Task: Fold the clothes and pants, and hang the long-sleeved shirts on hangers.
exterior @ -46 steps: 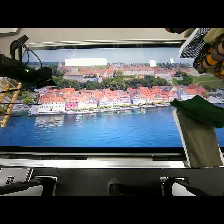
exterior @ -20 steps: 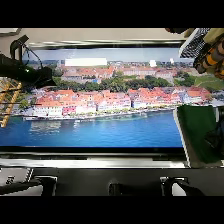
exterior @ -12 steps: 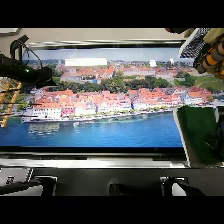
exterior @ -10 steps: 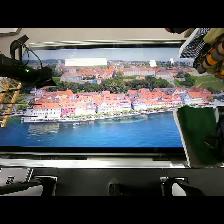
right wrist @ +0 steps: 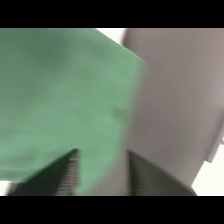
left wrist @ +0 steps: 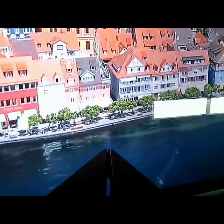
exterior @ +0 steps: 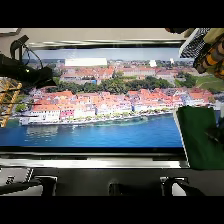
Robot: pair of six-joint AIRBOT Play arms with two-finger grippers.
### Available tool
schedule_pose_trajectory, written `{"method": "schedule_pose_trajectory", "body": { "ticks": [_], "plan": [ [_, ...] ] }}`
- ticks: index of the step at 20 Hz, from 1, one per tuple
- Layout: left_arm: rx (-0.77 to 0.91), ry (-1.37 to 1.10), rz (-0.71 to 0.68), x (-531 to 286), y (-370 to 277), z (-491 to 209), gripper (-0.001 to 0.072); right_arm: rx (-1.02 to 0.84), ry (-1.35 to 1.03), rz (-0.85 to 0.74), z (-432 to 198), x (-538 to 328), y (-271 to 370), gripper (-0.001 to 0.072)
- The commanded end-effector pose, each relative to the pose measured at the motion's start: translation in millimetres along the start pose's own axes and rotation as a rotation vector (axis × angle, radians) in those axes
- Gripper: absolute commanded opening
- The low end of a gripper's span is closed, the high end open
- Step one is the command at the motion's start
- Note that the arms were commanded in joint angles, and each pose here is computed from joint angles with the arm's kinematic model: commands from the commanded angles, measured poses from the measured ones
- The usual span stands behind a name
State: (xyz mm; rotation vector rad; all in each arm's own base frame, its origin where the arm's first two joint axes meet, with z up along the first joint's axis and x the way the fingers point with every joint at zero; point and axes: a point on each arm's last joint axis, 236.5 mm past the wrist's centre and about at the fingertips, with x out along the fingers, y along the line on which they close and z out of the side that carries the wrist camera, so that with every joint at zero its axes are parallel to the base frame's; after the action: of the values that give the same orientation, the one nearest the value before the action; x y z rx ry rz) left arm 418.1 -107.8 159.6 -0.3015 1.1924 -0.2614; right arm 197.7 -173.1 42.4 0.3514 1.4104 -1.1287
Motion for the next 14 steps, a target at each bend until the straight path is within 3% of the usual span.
{"method": "schedule_pose_trajectory", "body": {
  "ticks": [1, 2, 5, 9, 14],
  "plan": [
    [0.024, 0.019, 0.005, 9, 4, 0, 0.0019, -0.119, -0.199, 0.466, 46, -68, 90, 0.0210],
    [0.065, 0.031, 0.006, 14, 6, -1, 0.0018, -0.178, -0.245, 0.609, 49, -97, 118, 0.0203],
    [0.104, 0.051, 0.021, 31, 15, -8, 0.0017, -0.476, -0.339, 0.856, 7, -166, 184, 0.0037],
    [0.125, 0.060, 0.097, 45, 29, -29, 0.0017, -0.765, -0.391, 0.928, -71, -206, 227, 0.0034],
    [0.123, 0.085, 0.105, 42, 29, -39, 0.0019, -0.881, -0.391, 0.954, -111, -220, 238, 0.0035]
  ]
}}
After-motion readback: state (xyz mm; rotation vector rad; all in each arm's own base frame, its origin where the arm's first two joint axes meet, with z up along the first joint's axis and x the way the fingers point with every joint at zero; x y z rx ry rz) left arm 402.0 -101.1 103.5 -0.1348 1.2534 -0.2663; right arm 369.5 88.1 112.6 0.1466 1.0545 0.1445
